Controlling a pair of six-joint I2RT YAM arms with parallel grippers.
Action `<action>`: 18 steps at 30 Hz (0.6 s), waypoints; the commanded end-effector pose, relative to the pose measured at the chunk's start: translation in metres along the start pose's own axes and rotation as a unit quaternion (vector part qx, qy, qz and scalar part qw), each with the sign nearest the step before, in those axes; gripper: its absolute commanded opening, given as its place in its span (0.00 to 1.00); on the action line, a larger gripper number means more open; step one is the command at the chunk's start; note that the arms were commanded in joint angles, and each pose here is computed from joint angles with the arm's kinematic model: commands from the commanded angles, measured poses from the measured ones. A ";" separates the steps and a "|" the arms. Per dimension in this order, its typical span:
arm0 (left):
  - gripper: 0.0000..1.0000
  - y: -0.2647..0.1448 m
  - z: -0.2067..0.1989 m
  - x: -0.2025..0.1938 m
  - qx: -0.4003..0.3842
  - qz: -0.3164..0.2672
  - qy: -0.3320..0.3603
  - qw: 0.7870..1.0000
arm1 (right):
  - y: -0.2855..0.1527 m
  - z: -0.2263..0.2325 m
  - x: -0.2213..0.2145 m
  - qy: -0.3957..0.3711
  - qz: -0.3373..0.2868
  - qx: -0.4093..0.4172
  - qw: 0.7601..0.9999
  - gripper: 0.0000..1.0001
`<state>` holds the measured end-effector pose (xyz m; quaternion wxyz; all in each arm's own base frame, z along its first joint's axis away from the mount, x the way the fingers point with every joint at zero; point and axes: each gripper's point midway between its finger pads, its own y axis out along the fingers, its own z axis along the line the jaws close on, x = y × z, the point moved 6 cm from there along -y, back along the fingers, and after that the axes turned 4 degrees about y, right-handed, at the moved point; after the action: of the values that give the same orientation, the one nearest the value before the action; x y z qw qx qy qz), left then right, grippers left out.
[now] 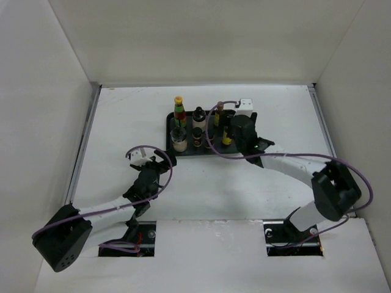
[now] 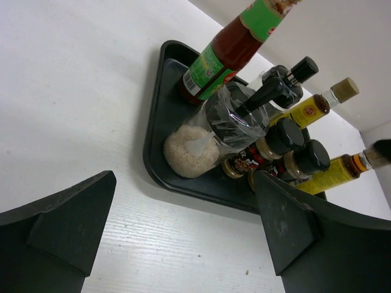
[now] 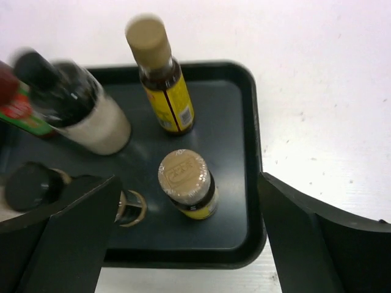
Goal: Organize the condiment bottles
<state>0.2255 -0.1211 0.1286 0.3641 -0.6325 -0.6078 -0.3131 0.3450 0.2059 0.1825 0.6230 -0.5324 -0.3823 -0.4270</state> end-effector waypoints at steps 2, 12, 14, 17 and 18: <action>1.00 0.003 -0.020 0.018 -0.022 -0.013 0.010 1.000 | -0.041 -0.010 0.069 0.066 -0.107 0.023 0.992 1.00; 1.00 0.001 0.011 0.035 0.051 -0.020 -0.011 0.998 | -0.051 -0.110 0.038 0.227 -0.173 -0.043 0.958 1.00; 1.00 0.001 0.018 0.037 0.071 -0.016 -0.007 0.997 | -0.044 -0.121 0.025 0.250 -0.176 -0.055 0.950 1.00; 1.00 0.000 0.030 0.043 0.097 -0.015 0.000 0.995 | -0.034 -0.137 0.011 0.257 -0.169 -0.087 0.948 1.00; 1.00 0.000 0.034 0.045 0.107 -0.013 0.003 0.994 | -0.031 -0.141 0.005 0.260 -0.165 -0.096 0.946 1.00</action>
<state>0.2252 -0.0767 0.1378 0.4174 -0.5901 -0.6360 -0.2703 0.3071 0.0650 0.1548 0.5738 -0.4661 -0.2521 -0.6244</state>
